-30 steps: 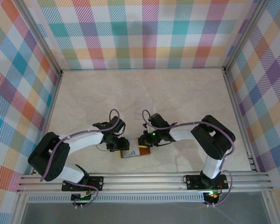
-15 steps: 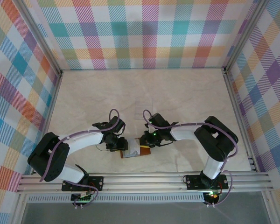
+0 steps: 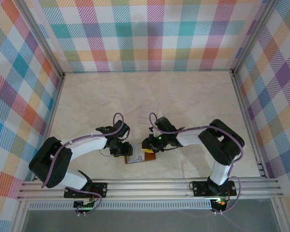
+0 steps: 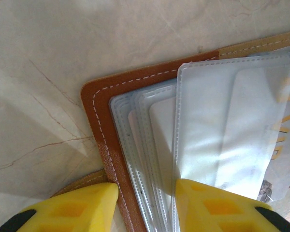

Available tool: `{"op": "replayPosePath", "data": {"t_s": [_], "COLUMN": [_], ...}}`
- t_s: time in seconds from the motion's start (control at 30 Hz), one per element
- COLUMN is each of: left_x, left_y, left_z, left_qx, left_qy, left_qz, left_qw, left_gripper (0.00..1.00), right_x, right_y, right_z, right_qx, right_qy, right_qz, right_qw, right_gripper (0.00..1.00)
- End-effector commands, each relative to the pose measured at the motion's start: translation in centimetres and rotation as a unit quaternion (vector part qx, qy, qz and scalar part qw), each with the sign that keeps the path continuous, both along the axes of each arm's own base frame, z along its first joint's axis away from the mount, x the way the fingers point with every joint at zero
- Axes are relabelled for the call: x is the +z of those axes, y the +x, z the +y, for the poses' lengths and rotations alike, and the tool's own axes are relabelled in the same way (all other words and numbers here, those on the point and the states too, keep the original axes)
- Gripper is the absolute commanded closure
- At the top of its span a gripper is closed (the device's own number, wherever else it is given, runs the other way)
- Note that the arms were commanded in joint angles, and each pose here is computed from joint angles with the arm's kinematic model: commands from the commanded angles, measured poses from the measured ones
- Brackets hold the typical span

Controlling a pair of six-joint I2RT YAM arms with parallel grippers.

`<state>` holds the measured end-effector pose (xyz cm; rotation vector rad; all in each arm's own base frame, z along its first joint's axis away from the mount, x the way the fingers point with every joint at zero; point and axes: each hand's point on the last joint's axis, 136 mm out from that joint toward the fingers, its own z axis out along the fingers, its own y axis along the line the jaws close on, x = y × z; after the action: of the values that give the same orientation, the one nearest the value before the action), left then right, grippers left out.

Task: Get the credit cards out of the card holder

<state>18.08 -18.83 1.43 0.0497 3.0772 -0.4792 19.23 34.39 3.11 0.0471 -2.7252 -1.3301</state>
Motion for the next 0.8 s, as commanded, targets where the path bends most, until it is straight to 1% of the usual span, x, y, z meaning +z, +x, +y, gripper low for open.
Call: {"op": "replayPosePath", "data": {"t_s": [0.0, 0.1, 0.2, 0.4, 0.63, 0.77], "left_x": [-3.3, -3.2, -3.2, -2.5, -0.9, 0.7], "left_y": [-1.7, -1.6, -1.5, -0.8, 0.4, 1.3], "left_z": [2.8, 2.8, 2.8, 2.5, 1.2, 0.7], "left_qx": [-0.011, -0.011, -0.01, -0.005, -0.003, 0.001], "left_qy": [0.076, 0.078, 0.079, 0.07, 0.043, 0.025], "left_qz": [0.024, 0.022, 0.018, 0.004, -0.021, -0.048], "left_qw": [0.997, 0.997, 0.997, 0.998, 0.999, 0.999], "left_gripper": [0.62, 0.62, 0.62, 0.62, 0.62, 0.62], "right_x": [-1.5, -1.7, -1.9, -1.2, 2.4, 4.7], "right_y": [-1.3, -1.2, -1.0, -0.4, 0.4, 1.4], "right_z": [-0.1, -0.6, -1.7, -4.7, -5.3, -5.7], "right_qx": [0.011, 0.007, 0.0, -0.009, 0.0, 0.014], "right_qy": [-0.017, -0.035, -0.068, -0.148, -0.142, -0.148], "right_qz": [0.022, 0.018, 0.005, -0.044, -0.101, -0.148], "right_qw": [1.0, 0.999, 0.998, 0.988, 0.985, 0.978], "right_gripper": [0.77, 0.83, 0.89, 0.96, 0.97, 0.98]}}
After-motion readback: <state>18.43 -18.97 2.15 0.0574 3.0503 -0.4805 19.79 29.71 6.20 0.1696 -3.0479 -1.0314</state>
